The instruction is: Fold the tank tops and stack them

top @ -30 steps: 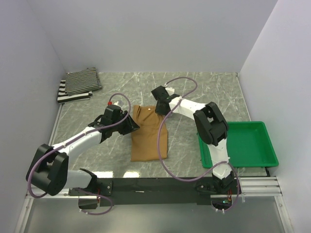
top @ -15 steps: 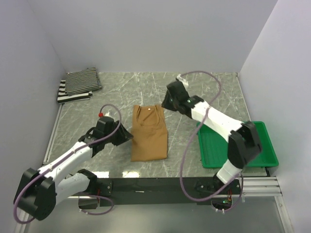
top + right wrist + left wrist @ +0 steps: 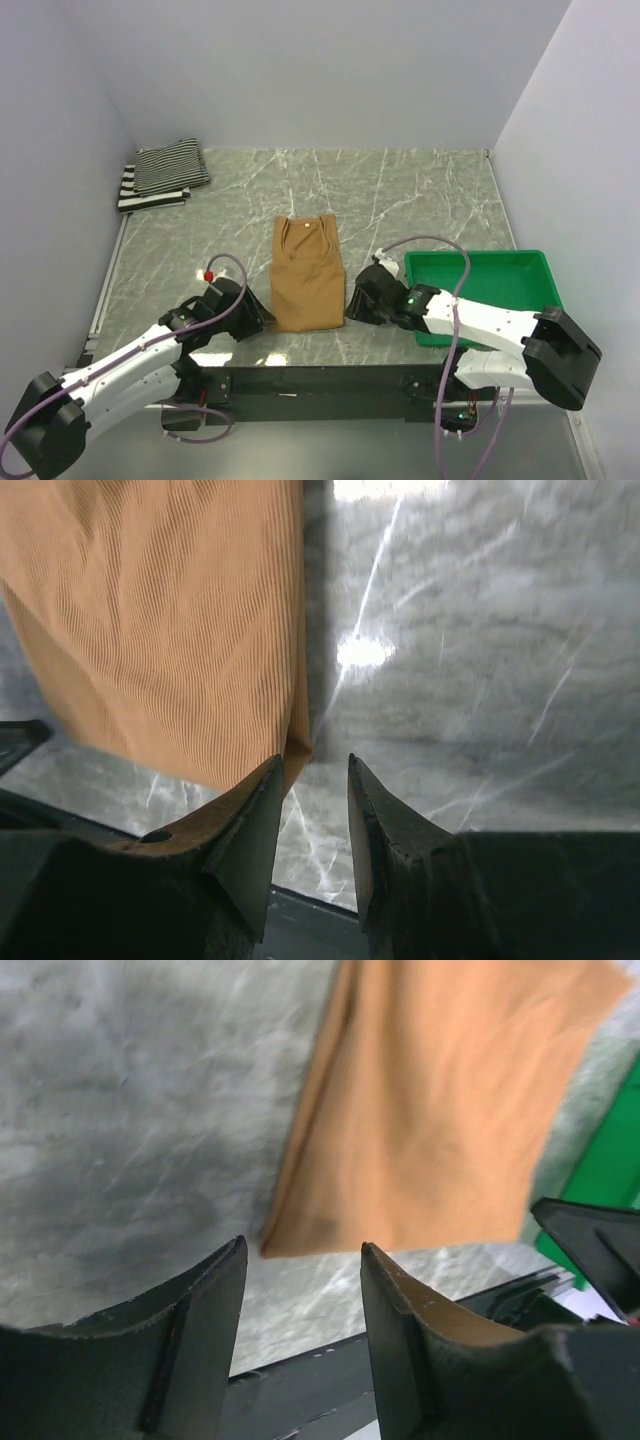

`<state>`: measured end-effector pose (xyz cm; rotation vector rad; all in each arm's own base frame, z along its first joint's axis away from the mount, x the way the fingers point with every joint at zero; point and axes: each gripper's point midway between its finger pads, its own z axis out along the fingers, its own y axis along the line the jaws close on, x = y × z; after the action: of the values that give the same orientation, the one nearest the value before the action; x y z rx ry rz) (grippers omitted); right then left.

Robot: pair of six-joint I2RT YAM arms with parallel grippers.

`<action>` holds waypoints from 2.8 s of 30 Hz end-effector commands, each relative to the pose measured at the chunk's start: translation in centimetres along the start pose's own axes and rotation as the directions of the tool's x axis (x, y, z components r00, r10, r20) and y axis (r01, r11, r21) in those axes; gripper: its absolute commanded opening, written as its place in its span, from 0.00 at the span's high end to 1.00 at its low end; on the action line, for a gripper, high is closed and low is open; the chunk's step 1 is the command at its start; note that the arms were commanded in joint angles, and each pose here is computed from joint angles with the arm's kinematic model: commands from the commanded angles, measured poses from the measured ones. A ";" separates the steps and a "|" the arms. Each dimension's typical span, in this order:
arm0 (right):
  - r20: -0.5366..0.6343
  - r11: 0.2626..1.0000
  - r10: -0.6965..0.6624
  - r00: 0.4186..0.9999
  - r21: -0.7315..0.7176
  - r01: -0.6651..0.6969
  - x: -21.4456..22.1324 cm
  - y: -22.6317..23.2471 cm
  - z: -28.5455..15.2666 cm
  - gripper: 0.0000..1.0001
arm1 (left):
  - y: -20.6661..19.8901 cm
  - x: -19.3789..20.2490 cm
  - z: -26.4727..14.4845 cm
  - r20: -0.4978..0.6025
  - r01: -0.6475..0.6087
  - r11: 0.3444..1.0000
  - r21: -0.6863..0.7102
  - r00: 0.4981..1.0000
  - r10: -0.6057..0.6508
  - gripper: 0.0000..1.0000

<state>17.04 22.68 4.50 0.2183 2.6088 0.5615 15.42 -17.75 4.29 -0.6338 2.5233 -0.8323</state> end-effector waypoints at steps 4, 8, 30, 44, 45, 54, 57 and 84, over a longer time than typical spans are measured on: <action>0.027 0.987 0.126 0.992 -0.108 -0.122 0.4 2.4 -0.3 0.60 | 0.0 0.3 0.7 0.013 0.062 0.998 -0.017 0.998 -0.062 0.44; 0.045 0.981 0.156 0.987 -0.125 -0.149 0.5 2.8 -0.7 0.60 | 0.4 -0.3 0.8 0.053 0.080 0.996 -0.036 0.996 -0.078 0.44; -0.069 0.992 0.122 0.990 0.017 -0.122 5.5 -0.8 2.6 0.63 | 3.2 1.2 2.0 0.005 0.037 0.986 -0.165 0.999 -0.037 0.47; -0.058 0.995 0.100 0.993 0.033 -0.099 5.2 -0.8 2.9 0.85 | 3.5 2.2 2.6 -0.040 -0.021 0.982 -0.187 0.999 0.014 0.81; -0.055 0.995 0.092 0.994 0.031 -0.090 5.1 -0.6 2.8 0.87 | 3.3 2.2 2.6 -0.042 -0.034 0.982 -0.183 0.999 0.027 0.87; -0.052 0.999 0.028 0.998 -0.014 -0.029 5.4 0.6 0.8 1.00 | 0.7 3.1 0.7 -0.107 -0.111 0.990 -0.085 0.989 0.101 1.00; -0.061 1.000 0.005 0.998 -0.025 -0.006 6.4 0.8 -0.5 1.00 | -0.1 4.1 -0.4 -0.131 -0.120 0.992 -0.035 0.985 0.114 0.99; 0.137 0.967 0.019 0.990 -0.252 0.016 -11.6 10.2 -7.3 0.99 | -16.0 -9.2 -4.0 0.168 -0.117 0.978 0.173 0.982 0.088 0.99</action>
<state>20.81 25.58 16.46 0.2837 2.4438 0.7542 21.12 -22.36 16.84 -0.5165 2.3986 -0.8620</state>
